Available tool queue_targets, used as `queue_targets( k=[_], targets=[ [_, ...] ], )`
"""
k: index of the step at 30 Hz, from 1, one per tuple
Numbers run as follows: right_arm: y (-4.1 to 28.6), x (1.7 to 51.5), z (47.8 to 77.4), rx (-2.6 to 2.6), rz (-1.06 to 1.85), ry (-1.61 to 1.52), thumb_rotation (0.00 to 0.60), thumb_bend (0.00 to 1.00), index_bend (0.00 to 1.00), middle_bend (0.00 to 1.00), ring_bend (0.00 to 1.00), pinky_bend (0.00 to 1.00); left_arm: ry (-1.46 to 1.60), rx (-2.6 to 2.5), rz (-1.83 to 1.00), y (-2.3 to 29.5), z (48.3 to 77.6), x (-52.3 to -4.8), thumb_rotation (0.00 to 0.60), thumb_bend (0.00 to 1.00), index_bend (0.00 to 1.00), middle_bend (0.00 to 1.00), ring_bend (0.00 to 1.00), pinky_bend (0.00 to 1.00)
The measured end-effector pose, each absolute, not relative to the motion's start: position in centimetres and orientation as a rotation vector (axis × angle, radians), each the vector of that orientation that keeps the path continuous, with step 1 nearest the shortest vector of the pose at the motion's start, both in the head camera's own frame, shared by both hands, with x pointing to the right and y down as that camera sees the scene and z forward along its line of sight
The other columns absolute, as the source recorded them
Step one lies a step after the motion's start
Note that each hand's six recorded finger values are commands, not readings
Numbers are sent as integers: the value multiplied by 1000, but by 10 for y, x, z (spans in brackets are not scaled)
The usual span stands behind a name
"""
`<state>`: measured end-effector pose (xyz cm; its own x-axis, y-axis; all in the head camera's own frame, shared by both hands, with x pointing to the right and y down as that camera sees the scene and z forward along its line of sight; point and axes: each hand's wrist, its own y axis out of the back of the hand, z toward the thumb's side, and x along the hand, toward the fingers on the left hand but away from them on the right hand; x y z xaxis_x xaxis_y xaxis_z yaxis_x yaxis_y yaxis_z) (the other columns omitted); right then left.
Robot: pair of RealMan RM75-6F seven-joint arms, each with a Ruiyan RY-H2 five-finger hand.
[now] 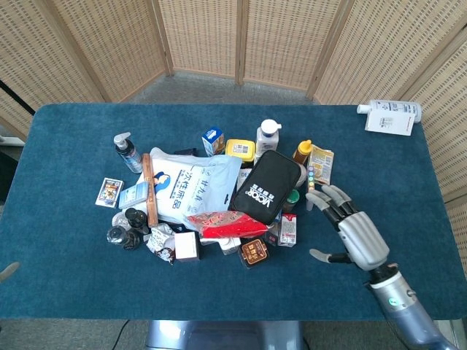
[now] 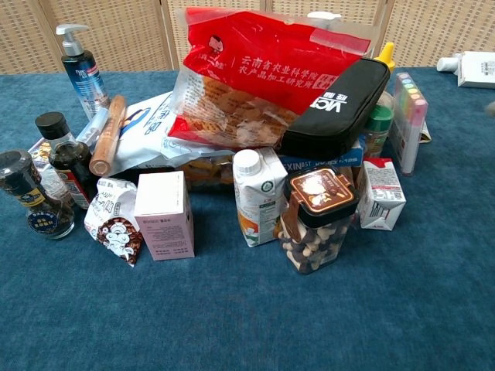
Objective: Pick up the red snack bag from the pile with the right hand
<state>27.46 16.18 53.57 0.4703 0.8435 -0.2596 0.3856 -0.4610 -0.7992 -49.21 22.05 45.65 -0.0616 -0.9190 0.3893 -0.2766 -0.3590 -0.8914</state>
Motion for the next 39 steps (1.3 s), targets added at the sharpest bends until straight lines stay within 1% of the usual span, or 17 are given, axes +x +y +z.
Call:
queue_targets(
  k=[10,18,27,28,29,30,31,32,33,34,35,38,39],
  targets=[
    [160,219,548,-2128,815,-966,600,0,0,0,0,0,1297,-1642,-1453,219,456,-495,600,0,0,0,0,0],
    [160,190,557,-2178,778,-957,600,0,0,0,0,0,1304,-1642,-1450,219,455,-497,600,0,0,0,0,0],
    [153,167,578,-2177,729,-978,600,0,0,0,0,6,1326,-1645,-1436,218,453,-500,600,0,0,0,0,0],
    [152,164,581,-2175,721,-985,600,0,0,26,3,63,1331,-1644,-1434,218,452,-500,600,0,0,0,0,0],
    [151,162,583,-2174,715,-990,600,0,16,99,43,161,1334,-1644,-1433,218,452,-501,600,0,0,0,0,0],
    [150,160,585,-2172,708,-996,600,0,58,173,92,245,1337,-1642,-1433,218,452,-502,600,0,0,0,0,0],
    [149,157,588,-2170,699,-1003,600,0,156,313,194,372,1341,-1640,-1434,218,451,-503,600,0,0,0,0,0],
    [148,155,590,-2168,693,-1006,600,0,323,486,342,510,1342,-1639,-1435,217,452,-503,600,0,0,0,0,0],
    [148,153,592,-2166,687,-1010,600,0,414,572,417,581,1342,-1640,-1436,217,452,-503,600,0,0,0,0,0],
    [147,150,593,-2163,676,-1020,600,9,526,694,530,698,1341,-1641,-1438,217,452,-504,600,0,0,0,0,0],
    [146,149,594,-2162,667,-1030,600,24,579,769,605,786,1340,-1642,-1439,217,452,-504,600,0,0,0,0,0],
    [144,148,593,-2161,640,-1069,600,92,608,883,732,949,1338,-1643,-1441,217,453,-504,600,0,0,0,0,0],
    [144,148,593,-2161,634,-1078,600,108,610,893,743,964,1338,-1643,-1441,217,453,-504,600,0,0,0,0,0]
  ],
)
